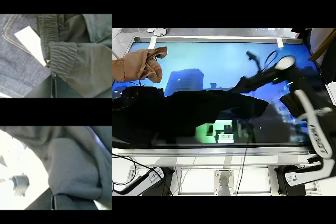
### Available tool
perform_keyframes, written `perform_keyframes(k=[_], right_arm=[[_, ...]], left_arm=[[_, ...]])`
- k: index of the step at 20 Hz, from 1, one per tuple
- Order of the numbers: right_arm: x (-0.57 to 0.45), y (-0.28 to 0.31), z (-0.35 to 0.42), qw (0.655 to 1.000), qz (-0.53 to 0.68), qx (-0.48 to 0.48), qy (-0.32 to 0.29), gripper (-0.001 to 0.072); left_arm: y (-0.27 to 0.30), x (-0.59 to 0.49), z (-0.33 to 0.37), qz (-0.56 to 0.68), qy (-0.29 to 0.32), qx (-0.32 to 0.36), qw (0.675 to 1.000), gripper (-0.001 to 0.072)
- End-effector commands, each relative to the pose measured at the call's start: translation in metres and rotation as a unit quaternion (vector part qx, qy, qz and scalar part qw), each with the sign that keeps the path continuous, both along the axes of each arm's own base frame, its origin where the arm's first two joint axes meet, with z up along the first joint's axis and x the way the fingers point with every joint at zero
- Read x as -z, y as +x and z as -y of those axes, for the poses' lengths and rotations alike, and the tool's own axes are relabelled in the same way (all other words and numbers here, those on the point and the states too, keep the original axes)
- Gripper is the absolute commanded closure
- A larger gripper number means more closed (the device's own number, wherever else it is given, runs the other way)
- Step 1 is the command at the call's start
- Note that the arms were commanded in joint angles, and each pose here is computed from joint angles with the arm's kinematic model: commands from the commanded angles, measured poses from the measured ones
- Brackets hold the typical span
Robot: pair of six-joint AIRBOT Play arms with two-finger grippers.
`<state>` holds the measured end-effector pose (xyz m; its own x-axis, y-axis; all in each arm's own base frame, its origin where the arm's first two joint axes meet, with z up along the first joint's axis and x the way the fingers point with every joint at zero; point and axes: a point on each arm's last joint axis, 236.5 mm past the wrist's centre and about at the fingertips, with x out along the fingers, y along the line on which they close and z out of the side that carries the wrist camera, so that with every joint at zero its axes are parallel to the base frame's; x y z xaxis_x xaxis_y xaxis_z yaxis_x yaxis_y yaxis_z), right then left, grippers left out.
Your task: Fold the clothes and pants, and hang the long-sleeved shirts on hangers.
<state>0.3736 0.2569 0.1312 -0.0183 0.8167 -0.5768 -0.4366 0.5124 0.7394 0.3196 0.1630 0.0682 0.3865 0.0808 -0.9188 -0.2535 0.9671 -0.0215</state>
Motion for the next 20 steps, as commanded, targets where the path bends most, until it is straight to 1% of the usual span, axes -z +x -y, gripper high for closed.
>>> perform_keyframes(k=[1,2,3,5,6,7,10,11,13,14,15,16,17,19,20], right_arm=[[-0.097,-0.036,0.060,0.992,0.096,0.019,-0.078,0.0705],[-0.112,-0.036,0.074,0.984,0.132,0.044,-0.112,0.0705],[-0.121,-0.037,0.082,0.977,0.153,0.060,-0.134,0.0705],[-0.128,-0.040,0.087,0.975,0.157,0.073,-0.140,0.0705],[-0.117,-0.044,0.086,0.978,0.136,0.063,-0.149,0.0705],[-0.098,-0.050,0.084,0.981,0.099,0.046,-0.161,0.0705],[-0.010,-0.091,0.050,0.982,-0.015,-0.050,-0.184,0.0705],[0.029,-0.107,0.032,0.978,-0.038,-0.080,-0.186,0.0705],[0.098,-0.137,-0.007,0.978,-0.070,-0.090,-0.173,0.0705],[0.120,-0.155,-0.024,0.980,-0.087,-0.090,-0.158,0.0674],[0.131,-0.169,-0.032,0.979,-0.102,-0.095,-0.150,0.0498],[0.132,-0.178,-0.032,0.977,-0.113,-0.104,-0.151,0.0242],[0.127,-0.179,-0.028,0.975,-0.112,-0.112,-0.153,0.0190],[0.104,-0.159,-0.005,0.976,-0.073,-0.107,-0.174,0.0191],[0.088,-0.139,0.017,0.976,-0.039,-0.087,-0.197,0.0191]], left_arm=[[0.004,-0.018,0.011,0.034,-0.012,-0.004,0.999,0.0691],[0.007,-0.021,0.018,0.044,-0.026,-0.003,0.999,0.0691],[0.011,-0.022,0.024,0.053,-0.040,-0.001,0.998,0.0691],[0.015,-0.024,0.030,0.061,-0.055,0.000,0.997,0.0691],[0.014,-0.024,0.030,0.060,-0.053,0.001,0.997,0.0691],[0.013,-0.023,0.028,0.057,-0.049,0.002,0.997,0.0691],[0.004,-0.018,0.013,0.036,-0.016,-0.002,0.999,0.0691],[0.001,-0.017,0.008,0.028,-0.003,-0.003,1.000,0.0691],[-0.007,-0.015,-0.006,0.010,0.026,-0.006,1.000,0.0691],[-0.011,-0.014,-0.012,0.001,0.040,-0.007,0.999,0.0691],[-0.014,-0.014,-0.017,-0.006,0.052,-0.008,0.999,0.0691],[-0.017,-0.014,-0.022,-0.011,0.061,-0.009,0.998,0.0691],[-0.018,-0.014,-0.025,-0.013,0.069,-0.010,0.997,0.0691],[-0.020,-0.015,-0.029,-0.017,0.078,-0.011,0.997,0.0691],[-0.022,-0.015,-0.033,-0.022,0.086,-0.011,0.996,0.0691]])
